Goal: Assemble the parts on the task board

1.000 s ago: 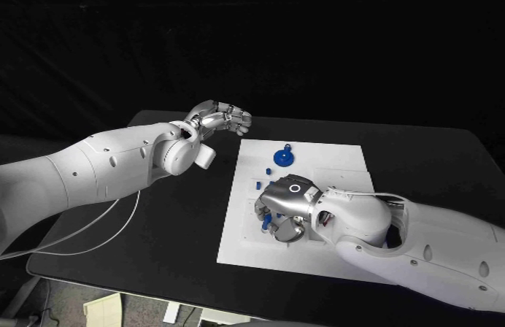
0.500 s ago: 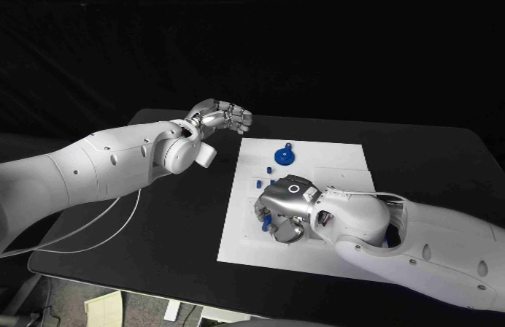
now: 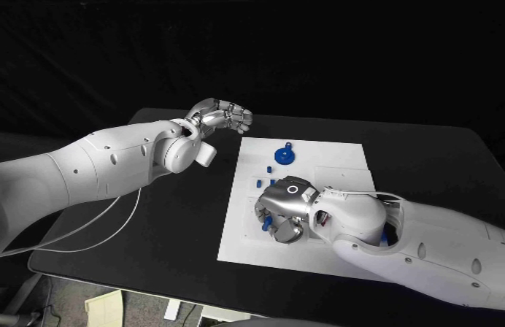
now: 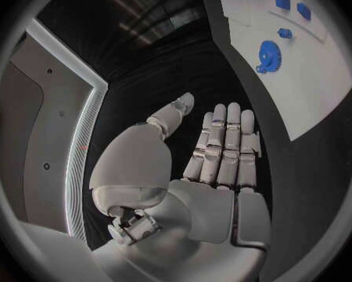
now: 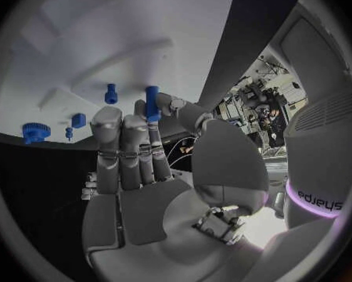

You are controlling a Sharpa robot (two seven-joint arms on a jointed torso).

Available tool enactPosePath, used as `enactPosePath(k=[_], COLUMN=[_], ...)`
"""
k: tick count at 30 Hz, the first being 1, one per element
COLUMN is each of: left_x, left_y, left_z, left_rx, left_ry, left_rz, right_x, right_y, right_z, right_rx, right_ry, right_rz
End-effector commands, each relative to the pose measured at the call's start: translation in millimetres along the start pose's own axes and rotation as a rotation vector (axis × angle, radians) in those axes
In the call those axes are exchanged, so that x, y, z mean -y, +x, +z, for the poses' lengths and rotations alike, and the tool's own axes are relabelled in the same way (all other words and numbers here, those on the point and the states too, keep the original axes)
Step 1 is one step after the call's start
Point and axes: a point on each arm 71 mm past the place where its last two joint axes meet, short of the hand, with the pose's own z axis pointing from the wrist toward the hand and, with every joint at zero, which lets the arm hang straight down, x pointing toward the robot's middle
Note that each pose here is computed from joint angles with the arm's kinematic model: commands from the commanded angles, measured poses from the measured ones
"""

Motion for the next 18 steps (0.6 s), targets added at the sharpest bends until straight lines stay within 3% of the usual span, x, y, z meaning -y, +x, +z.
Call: enactPosePath(k=[1,18], left_x=[1.2,0.9], left_y=[1.4,2.0], left_z=[0.2,1.2], left_rx=[-0.012,-0.014], left_ry=[0.007,0.006], left_rz=[-0.010,-0.010], right_x=[0.3,-3.3], right_y=[2.6,5.0], right_z=[0.2,1.4], right_rx=[-0.021,0.002], right_ry=[0.001,-0.025], right_rz=[-0.009,0.058])
